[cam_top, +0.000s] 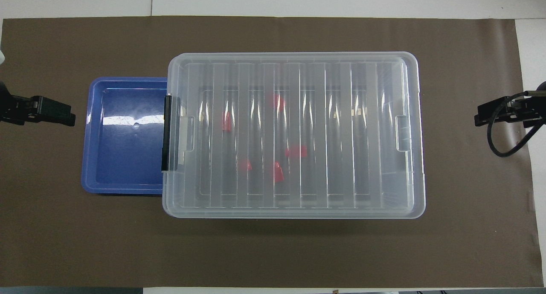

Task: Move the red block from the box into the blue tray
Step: 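Move the right gripper toward the clear lid's edge farthest from the left gripper, then slide the clear lid away from the blue tray with the right gripper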

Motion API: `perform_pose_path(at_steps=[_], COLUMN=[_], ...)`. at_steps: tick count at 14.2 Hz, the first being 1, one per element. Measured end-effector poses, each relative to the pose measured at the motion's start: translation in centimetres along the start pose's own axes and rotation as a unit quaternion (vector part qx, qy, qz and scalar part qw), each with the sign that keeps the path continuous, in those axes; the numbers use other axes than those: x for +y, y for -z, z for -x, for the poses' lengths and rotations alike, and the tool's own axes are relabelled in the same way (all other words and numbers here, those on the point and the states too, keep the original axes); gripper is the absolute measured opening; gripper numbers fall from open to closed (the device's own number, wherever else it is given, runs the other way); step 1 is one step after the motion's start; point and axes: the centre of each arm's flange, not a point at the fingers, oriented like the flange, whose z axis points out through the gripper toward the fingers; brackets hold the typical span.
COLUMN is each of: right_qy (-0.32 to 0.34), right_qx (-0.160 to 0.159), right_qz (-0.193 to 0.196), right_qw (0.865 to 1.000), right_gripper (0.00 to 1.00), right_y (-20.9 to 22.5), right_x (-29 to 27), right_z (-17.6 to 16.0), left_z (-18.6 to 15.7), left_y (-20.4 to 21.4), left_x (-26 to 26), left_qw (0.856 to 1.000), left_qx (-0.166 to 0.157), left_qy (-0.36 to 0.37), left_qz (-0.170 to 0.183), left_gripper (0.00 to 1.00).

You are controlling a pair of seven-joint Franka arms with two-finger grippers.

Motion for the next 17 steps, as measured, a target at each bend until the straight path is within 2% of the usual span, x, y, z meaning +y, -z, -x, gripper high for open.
perform_pose_path(at_steps=[5, 8, 11, 15, 17], right_qy=[0.000, 0.002, -0.002, -0.021, -0.021], right_qx=[0.003, 0.030, 0.044, 0.043, 0.042], right_qz=[0.000, -0.004, -0.008, -0.010, -0.010], right_qw=[1.000, 1.000, 0.999, 0.999, 0.999], right_gripper=[1.00, 1.00, 1.00, 1.00, 1.00], right_y=[0.0, -0.6, -3.6, -7.6, -9.5], right_x=[0.0, -0.8, -3.0, -7.5, -8.0], right_z=[-0.1, -0.8, -1.4, -1.4, -1.4], left_z=[0.0, 0.0, 0.0, 0.0, 0.0], left_y=[0.0, 0.0, 0.0, 0.0, 0.0], left_x=[0.0, 0.0, 0.0, 0.0, 0.0], left_qw=[1.000, 1.000, 1.000, 1.000, 1.000], left_qx=[0.000, 0.000, 0.000, 0.000, 0.000], left_qy=[0.000, 0.000, 0.000, 0.000, 0.000], left_qz=[0.000, 0.000, 0.000, 0.000, 0.000], left_gripper=[1.00, 1.00, 1.00, 1.00, 1.00])
